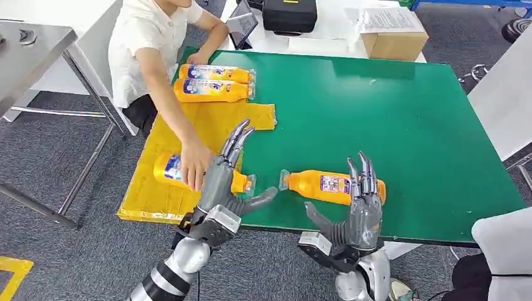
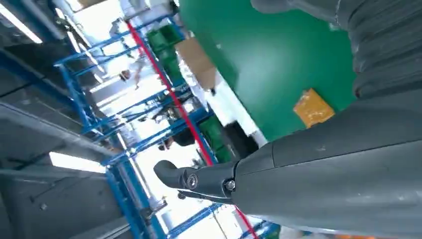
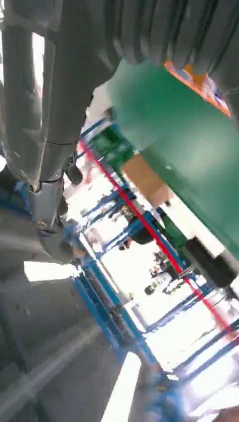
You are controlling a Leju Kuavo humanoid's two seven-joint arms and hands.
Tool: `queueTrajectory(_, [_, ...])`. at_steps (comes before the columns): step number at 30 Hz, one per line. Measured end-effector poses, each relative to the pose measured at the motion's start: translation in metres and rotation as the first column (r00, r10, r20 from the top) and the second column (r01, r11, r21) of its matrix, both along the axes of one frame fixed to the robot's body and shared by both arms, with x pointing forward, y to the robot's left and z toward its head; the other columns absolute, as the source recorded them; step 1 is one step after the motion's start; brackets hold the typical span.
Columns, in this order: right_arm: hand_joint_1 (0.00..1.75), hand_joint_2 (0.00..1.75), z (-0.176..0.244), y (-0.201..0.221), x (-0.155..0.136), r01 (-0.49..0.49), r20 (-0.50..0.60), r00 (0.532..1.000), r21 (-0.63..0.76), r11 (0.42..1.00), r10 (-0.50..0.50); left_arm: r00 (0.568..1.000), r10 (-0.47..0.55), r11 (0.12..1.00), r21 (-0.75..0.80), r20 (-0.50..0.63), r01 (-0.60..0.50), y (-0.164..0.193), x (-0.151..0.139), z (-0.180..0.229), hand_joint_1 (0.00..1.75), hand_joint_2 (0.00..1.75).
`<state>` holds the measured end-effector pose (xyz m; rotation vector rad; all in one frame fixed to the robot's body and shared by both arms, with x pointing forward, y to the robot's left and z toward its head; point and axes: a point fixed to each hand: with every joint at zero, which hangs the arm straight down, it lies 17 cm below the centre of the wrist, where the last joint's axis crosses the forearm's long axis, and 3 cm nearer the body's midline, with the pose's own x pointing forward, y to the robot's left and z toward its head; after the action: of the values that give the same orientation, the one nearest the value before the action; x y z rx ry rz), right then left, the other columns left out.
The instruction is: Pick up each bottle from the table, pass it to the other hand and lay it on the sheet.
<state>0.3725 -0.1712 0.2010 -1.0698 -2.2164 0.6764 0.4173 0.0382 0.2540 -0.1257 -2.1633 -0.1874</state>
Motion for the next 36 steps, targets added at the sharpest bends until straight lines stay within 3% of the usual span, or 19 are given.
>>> queueTrajectory(4, [0.00, 1.75, -0.063, -0.023, 0.014, 0.066, -0.160, 0.983, -0.142, 0.988, -0.089, 0.959, -0.137, 0.971, -0.224, -0.247, 0.081, -0.002, -0.002, -0.039, 0.00, 1.75])
queueTrajectory(9, [0.00, 1.75, -0.115, -0.073, 0.032, 0.136, -0.277, 0.938, -0.255, 0.957, -0.207, 0.941, -0.109, 0.963, -0.268, -0.319, 0.021, 0.003, -0.004, -0.069, 0.00, 1.75])
queueTrajectory(14, [0.00, 1.75, -0.134, -0.090, 0.035, 0.147, -0.317, 0.918, -0.287, 0.947, -0.239, 0.932, -0.101, 0.965, -0.264, -0.348, 0.006, 0.002, -0.005, -0.081, 0.00, 1.75])
queueTrajectory(21, [0.00, 1.75, -0.160, -0.131, 0.060, 0.211, -0.386, 0.853, -0.360, 0.909, -0.351, 0.939, -0.088, 0.971, -0.238, -0.332, 0.007, -0.002, -0.007, -0.079, 0.00, 1.75])
queueTrajectory(36, [0.00, 1.75, -0.171, -0.132, 0.082, 0.169, -0.413, 0.842, -0.406, 0.898, -0.346, 0.950, -0.109, 0.978, -0.202, -0.292, 0.050, -0.022, -0.015, -0.068, 0.00, 1.75])
